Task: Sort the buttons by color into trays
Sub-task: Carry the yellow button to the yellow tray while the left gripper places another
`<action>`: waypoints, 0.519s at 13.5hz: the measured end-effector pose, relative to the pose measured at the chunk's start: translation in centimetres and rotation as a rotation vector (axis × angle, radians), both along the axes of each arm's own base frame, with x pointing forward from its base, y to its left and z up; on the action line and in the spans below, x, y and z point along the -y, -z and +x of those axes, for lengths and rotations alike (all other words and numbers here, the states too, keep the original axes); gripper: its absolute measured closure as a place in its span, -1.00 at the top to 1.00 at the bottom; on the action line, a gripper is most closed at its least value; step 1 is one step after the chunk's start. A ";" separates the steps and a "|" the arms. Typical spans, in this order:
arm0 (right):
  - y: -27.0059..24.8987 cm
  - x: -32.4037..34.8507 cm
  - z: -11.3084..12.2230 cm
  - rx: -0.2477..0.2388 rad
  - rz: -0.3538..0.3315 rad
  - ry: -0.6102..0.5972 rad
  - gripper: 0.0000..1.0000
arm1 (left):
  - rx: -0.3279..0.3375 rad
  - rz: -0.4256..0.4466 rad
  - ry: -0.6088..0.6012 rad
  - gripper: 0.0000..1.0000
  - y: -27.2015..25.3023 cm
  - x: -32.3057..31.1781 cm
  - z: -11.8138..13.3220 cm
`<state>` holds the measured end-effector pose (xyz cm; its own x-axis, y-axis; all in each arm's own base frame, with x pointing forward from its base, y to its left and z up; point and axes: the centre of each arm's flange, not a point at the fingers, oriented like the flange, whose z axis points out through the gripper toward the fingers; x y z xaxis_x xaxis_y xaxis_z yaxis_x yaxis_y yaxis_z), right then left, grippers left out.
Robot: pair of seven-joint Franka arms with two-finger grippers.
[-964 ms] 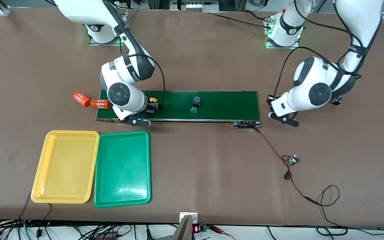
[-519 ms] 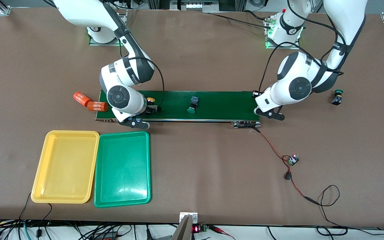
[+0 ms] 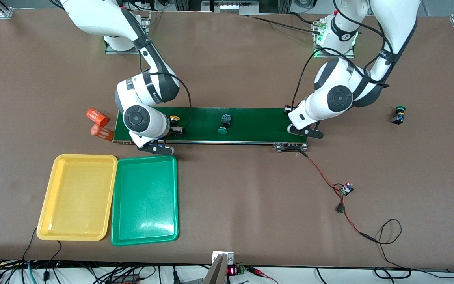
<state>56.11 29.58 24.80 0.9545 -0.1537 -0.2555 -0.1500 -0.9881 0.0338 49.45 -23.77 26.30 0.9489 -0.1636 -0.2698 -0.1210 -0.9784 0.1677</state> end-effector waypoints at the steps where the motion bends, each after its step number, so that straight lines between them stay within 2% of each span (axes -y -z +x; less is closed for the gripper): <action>1: 0.1 0.2 0.1 -0.001 -0.002 0.000 0.19 | -0.004 0.003 -0.006 -0.18 0.2 -0.1 -0.1; 2: 0.2 0.4 0.2 0.000 -0.003 0.001 -0.04 | -0.007 0.007 -0.013 -0.18 0.3 -0.3 -0.1; 3: 0.1 0.4 0.2 0.000 -0.003 0.001 -0.05 | -0.009 0.009 -0.017 -0.18 0.4 -0.5 -0.1; 4: 0.1 0.5 0.2 0.000 -0.004 0.002 -0.17 | -0.010 0.011 -0.024 -0.18 0.5 -0.8 0.0; 7: -0.1 1.3 0.9 0.009 -0.002 -0.014 -0.18 | -0.011 0.019 -0.049 -0.18 0.8 -2.0 0.5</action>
